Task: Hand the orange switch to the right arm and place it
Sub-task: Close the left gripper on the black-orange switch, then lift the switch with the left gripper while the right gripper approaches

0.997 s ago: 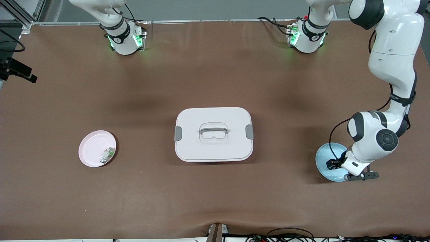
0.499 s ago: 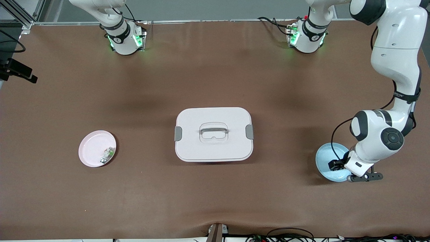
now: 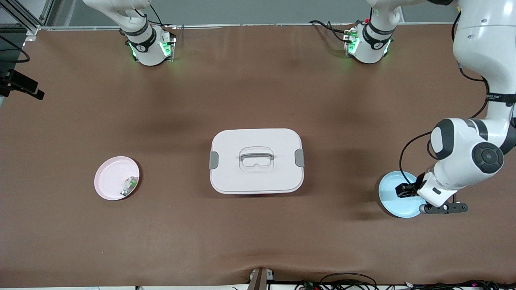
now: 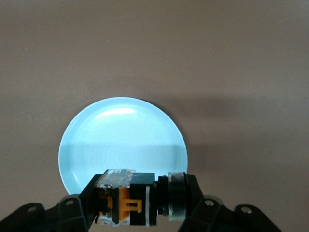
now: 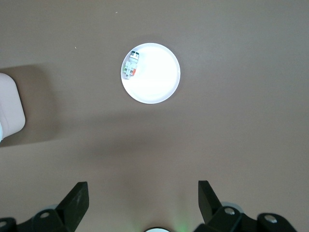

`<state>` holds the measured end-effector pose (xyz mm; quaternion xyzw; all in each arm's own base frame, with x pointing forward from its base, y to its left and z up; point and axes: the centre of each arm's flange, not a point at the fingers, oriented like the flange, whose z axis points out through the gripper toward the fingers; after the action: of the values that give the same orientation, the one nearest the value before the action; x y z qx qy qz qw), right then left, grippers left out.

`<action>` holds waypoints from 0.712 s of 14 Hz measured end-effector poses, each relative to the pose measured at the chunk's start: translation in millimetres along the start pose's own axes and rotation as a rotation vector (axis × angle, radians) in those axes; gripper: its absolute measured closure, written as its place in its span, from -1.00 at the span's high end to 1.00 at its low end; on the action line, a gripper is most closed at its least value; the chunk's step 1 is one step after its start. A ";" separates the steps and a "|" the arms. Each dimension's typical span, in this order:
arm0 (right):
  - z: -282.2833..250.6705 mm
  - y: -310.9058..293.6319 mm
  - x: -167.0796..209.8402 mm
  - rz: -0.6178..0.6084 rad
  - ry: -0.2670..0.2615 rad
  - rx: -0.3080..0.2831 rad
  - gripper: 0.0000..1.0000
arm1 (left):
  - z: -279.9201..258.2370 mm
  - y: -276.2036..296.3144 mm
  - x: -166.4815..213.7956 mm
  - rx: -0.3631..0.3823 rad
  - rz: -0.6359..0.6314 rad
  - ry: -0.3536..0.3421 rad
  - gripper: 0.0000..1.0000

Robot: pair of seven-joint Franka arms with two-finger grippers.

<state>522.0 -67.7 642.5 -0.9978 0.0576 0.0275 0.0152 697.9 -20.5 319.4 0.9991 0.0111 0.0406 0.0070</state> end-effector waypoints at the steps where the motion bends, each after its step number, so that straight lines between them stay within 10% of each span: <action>1: 0.3 -1.2 0.2 -0.002 -0.001 0.000 1.00 | -10.5 5.5 -1.7 -0.021 -0.009 -0.008 0.44; 10: 20.6 -41.6 14.4 -0.070 -0.028 0.035 1.00 | -88.1 24.5 -20.4 -0.143 -0.097 -0.077 0.44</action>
<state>540.0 -27.3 622.3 -0.9983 0.0230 0.0400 0.0346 670.9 -44.3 405.9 0.9951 0.0565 0.0022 0.0807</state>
